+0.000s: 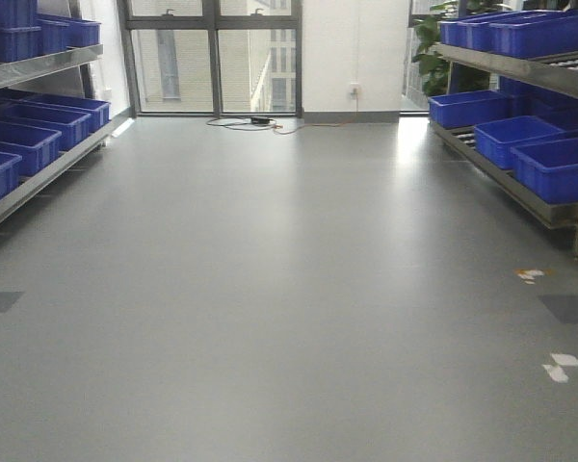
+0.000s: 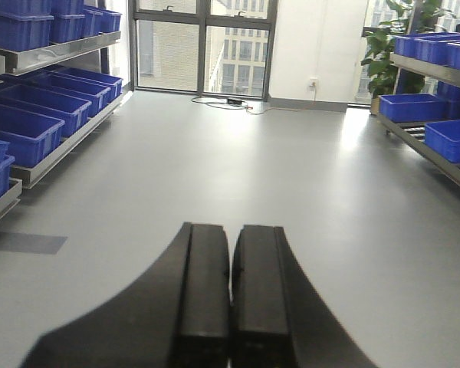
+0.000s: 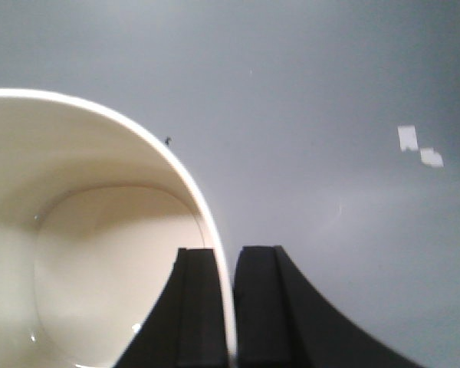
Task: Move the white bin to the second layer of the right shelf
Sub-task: 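Hold the bin in the right gripper while driving toward the windows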
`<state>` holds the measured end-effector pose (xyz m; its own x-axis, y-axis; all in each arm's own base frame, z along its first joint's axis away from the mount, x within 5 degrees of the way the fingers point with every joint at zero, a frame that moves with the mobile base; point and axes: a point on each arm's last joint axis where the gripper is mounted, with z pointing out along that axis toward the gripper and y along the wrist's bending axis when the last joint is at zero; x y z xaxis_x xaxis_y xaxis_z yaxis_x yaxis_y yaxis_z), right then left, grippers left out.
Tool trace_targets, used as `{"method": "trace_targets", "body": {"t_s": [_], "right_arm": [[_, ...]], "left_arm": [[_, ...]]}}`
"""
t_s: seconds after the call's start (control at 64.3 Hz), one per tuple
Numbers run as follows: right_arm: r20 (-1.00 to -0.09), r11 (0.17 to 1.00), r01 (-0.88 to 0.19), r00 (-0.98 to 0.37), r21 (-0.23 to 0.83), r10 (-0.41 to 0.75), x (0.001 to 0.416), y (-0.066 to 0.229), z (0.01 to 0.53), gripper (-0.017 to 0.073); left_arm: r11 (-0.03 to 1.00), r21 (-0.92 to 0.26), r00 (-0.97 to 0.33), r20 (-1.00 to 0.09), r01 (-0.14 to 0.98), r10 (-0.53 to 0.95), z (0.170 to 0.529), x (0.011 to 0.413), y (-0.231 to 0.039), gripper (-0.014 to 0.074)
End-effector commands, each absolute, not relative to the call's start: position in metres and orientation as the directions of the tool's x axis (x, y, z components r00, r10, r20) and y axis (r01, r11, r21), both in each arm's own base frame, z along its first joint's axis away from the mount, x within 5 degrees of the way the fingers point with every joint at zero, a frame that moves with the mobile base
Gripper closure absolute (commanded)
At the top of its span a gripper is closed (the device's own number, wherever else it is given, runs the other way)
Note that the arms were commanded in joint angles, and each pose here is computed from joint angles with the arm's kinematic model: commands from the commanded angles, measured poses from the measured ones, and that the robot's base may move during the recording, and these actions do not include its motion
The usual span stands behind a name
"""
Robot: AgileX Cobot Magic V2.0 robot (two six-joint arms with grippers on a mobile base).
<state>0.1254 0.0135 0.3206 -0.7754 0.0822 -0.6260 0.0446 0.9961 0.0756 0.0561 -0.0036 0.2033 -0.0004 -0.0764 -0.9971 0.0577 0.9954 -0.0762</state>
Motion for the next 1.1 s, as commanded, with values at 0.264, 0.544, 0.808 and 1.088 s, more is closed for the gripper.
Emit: {"method": "trace_targets", "body": {"t_s": [0.264, 0.544, 0.808, 1.088], "right_arm": [[-0.693, 0.996, 0.036, -0.716, 0.087, 0.086, 0.1296, 0.0134, 0.3335, 0.0494], [-0.693, 0.996, 0.036, -0.716, 0.087, 0.086, 0.1296, 0.0134, 0.3335, 0.0494], [-0.693, 0.996, 0.036, -0.716, 0.087, 0.086, 0.1296, 0.0134, 0.3335, 0.0494], [-0.693, 0.996, 0.036, -0.716, 0.087, 0.086, 0.1296, 0.0134, 0.3335, 0.0494]], "left_arm": [[0.995, -0.082, 0.072, -0.994, 0.059, -0.087, 0.2024, 0.0557, -0.0030, 0.0509], [0.995, -0.082, 0.072, -0.994, 0.059, -0.087, 0.2024, 0.0557, -0.0030, 0.0509], [0.995, -0.082, 0.072, -0.994, 0.059, -0.087, 0.2024, 0.0557, -0.0030, 0.0509], [0.995, -0.082, 0.072, -0.994, 0.059, -0.087, 0.2024, 0.0557, -0.0030, 0.0509]]}}
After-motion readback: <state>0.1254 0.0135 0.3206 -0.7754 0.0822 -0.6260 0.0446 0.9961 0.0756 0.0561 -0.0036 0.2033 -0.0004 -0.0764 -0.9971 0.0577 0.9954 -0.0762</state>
